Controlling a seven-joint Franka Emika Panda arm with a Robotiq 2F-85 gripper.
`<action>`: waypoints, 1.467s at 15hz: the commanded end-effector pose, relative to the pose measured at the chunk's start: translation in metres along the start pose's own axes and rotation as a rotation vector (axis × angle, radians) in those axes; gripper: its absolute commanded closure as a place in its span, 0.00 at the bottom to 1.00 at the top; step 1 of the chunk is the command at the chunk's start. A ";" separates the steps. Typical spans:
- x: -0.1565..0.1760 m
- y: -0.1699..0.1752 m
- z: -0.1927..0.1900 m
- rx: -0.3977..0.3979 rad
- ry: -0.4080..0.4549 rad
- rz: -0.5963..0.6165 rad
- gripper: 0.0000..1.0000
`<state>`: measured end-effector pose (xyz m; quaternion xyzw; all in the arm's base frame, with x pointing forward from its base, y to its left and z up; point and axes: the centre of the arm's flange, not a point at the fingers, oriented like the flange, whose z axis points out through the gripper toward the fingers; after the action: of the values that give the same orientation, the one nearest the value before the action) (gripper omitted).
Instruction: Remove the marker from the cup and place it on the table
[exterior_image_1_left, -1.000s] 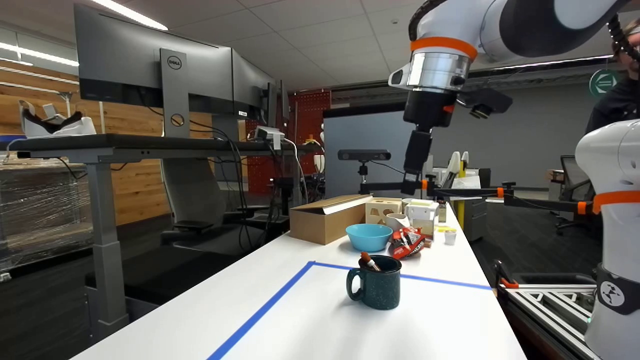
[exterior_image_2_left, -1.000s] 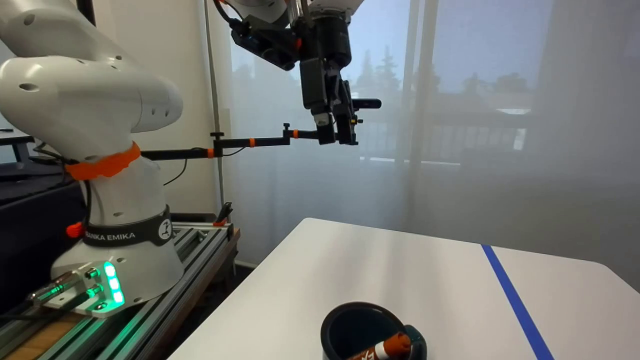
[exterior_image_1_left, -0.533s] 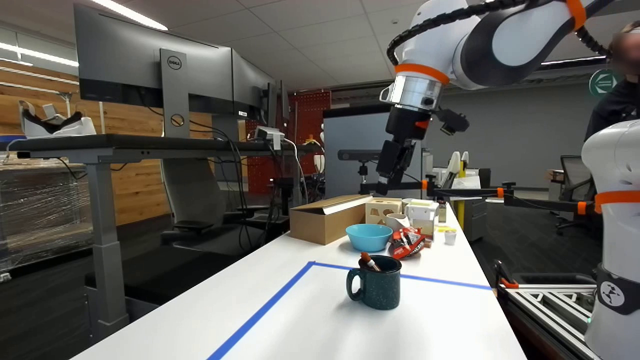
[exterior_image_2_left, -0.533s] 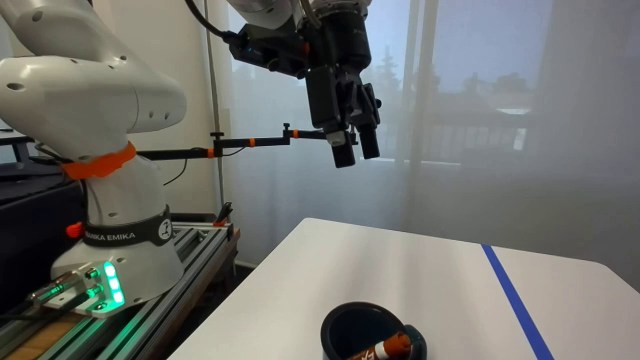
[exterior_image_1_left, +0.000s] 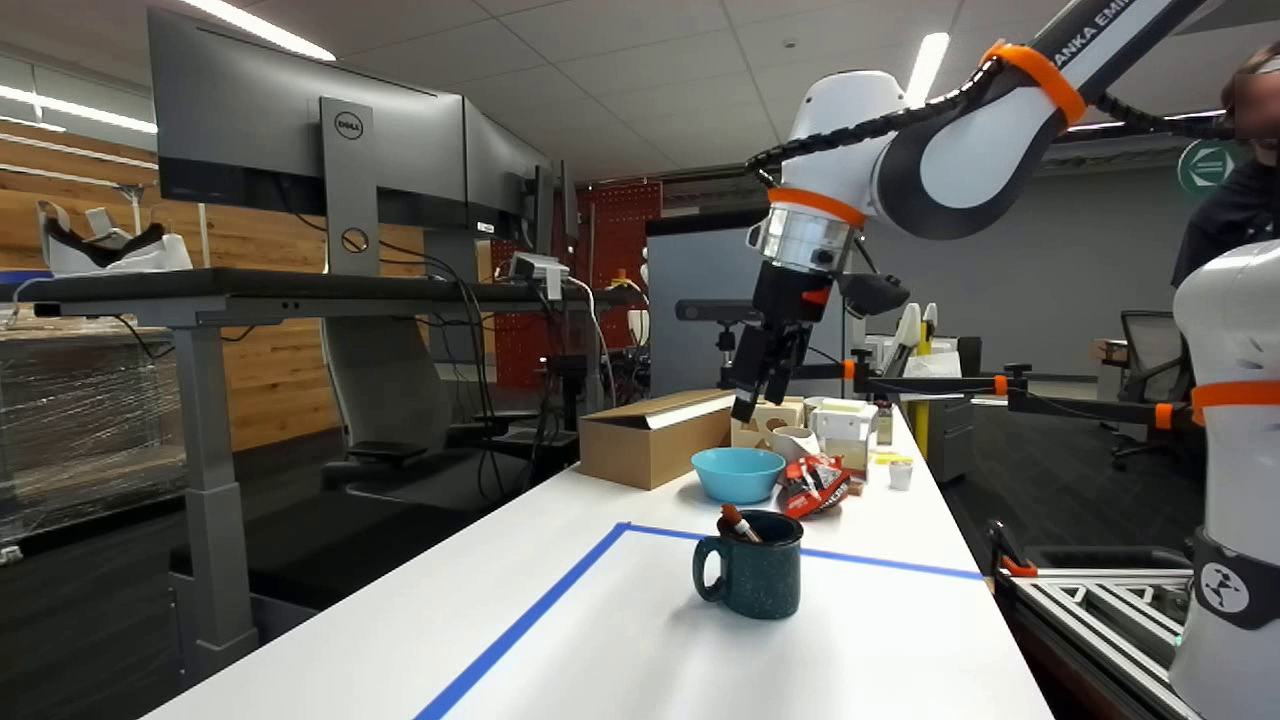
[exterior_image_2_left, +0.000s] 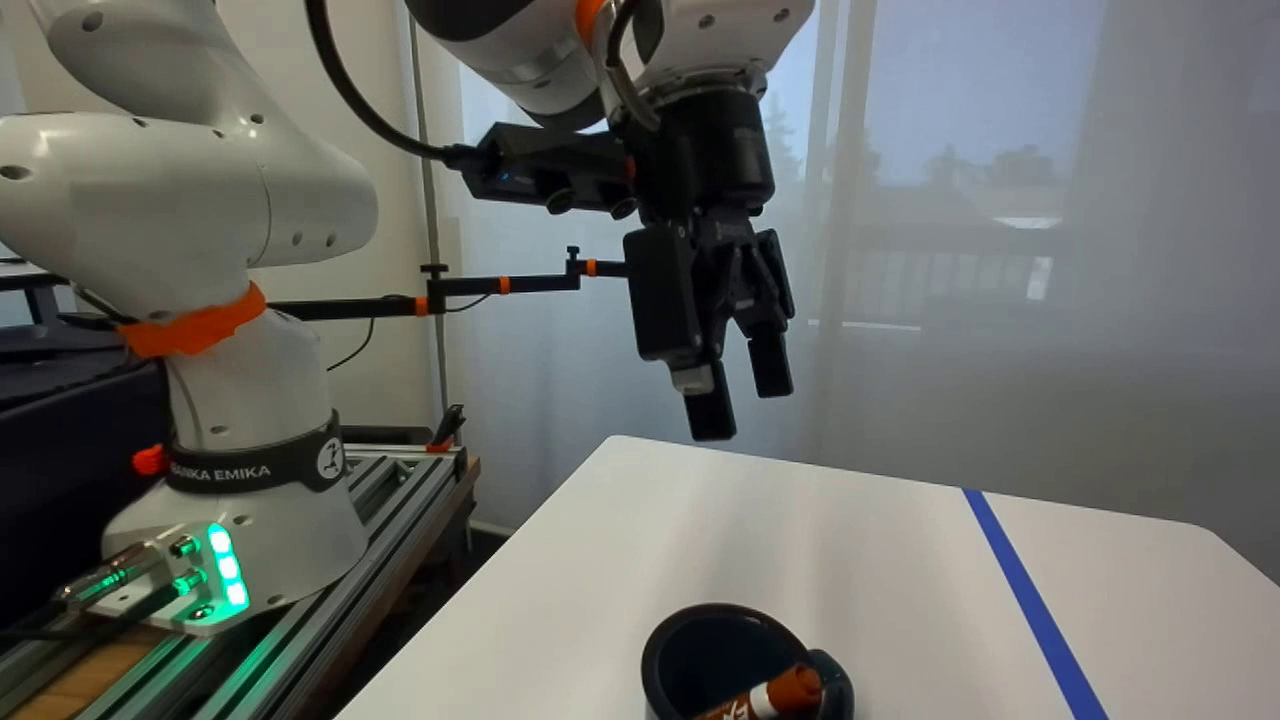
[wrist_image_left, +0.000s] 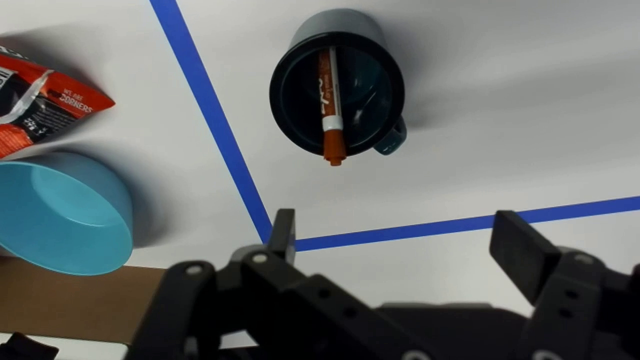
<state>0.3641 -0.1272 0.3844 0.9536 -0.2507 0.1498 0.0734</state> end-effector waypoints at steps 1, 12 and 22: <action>-0.038 0.011 0.028 -0.023 0.017 -0.009 0.00; -0.046 0.002 0.084 -0.031 0.024 -0.121 0.00; -0.056 0.007 0.118 -0.051 0.005 -0.097 0.31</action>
<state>0.3755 -0.1446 0.2685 0.9656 -0.1998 0.1310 0.1022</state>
